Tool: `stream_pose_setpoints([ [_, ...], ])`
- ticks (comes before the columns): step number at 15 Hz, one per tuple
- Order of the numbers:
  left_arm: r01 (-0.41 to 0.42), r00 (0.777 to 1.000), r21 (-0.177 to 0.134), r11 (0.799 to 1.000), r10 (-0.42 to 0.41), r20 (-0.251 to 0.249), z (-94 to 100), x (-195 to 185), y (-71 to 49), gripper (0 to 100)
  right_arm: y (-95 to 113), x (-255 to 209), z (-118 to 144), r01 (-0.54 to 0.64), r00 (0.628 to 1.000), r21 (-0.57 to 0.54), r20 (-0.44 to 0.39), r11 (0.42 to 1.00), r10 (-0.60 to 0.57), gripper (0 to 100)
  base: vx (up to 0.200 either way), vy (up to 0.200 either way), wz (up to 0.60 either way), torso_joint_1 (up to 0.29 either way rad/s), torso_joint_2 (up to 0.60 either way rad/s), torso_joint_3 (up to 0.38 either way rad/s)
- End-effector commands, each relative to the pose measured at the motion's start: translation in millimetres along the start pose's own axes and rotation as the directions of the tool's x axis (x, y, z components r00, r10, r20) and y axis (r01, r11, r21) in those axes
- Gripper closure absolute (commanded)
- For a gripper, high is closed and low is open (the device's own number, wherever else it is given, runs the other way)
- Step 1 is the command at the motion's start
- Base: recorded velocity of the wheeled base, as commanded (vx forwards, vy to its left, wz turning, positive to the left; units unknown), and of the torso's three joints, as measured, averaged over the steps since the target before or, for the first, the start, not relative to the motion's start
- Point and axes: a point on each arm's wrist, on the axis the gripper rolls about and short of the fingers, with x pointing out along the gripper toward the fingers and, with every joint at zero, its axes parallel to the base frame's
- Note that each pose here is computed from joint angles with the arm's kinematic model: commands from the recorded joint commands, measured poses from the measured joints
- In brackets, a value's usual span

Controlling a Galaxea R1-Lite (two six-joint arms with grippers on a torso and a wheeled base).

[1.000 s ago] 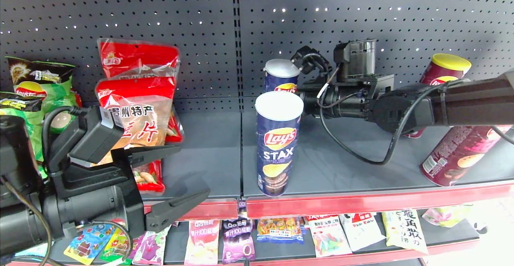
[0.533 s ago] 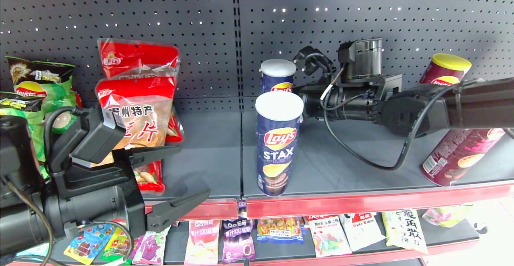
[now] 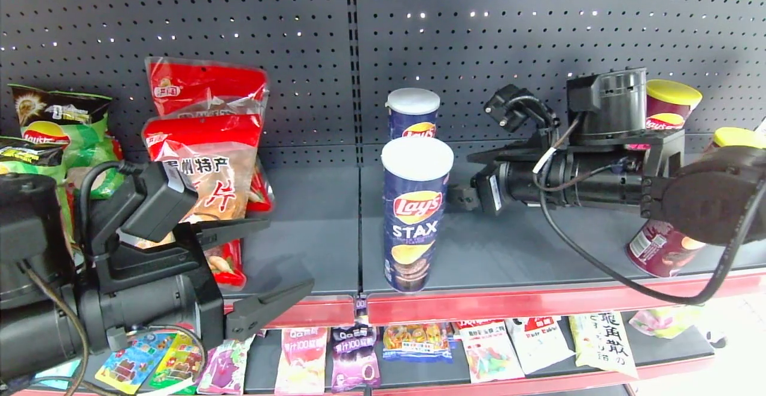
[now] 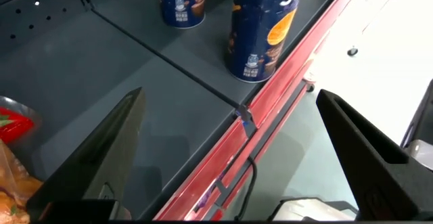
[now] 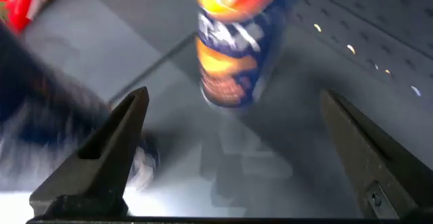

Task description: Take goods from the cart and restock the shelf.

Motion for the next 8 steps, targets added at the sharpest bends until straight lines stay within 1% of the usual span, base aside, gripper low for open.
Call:
stream_pose_setpoints([
  [1,0.004,1.0,-0.001,1.0,-0.004,-0.008,-0.7,3.5,0.9,0,-3.5,-15.4,5.2,0.023,0.999,-0.002,0.026,1.0,-0.023,0,0.0,0.0,0.0,0.0,0.0,0.0],
  [2,0.004,1.0,-0.001,1.0,-0.004,-0.008,-0.9,3.1,0.7,0,-7.3,-16.3,4.2,0.036,0.999,0.003,0.023,0.999,-0.036,0,0.0,0.0,0.0,0.0,0.0,0.0],
  [4,0.001,1.0,0.001,1.0,-0.001,-0.007,-0.7,2.8,0.7,0,-7.4,-22.2,0.0,0.057,0.998,0.008,0.007,0.998,-0.057,0,0.0,0.0,0.0,0.0,0.0,0.0],
  [7,-0.017,1.0,0.0,1.0,0.017,-0.021,-2.5,5.8,2.1,0,2.9,-49.0,-15.1,0.057,0.998,0.019,-0.018,0.998,-0.056,0,0.0,0.0,0.0,0.0,0.0,0.0],
  [8,-0.024,0.999,-0.005,1.0,0.024,-0.039,-4.7,11.1,4.2,0,13.4,-73.5,-27.7,0.05,0.998,0.019,-0.029,0.999,-0.05,0,0.0,0.0,0.0,0.0,0.0,0.0],
])
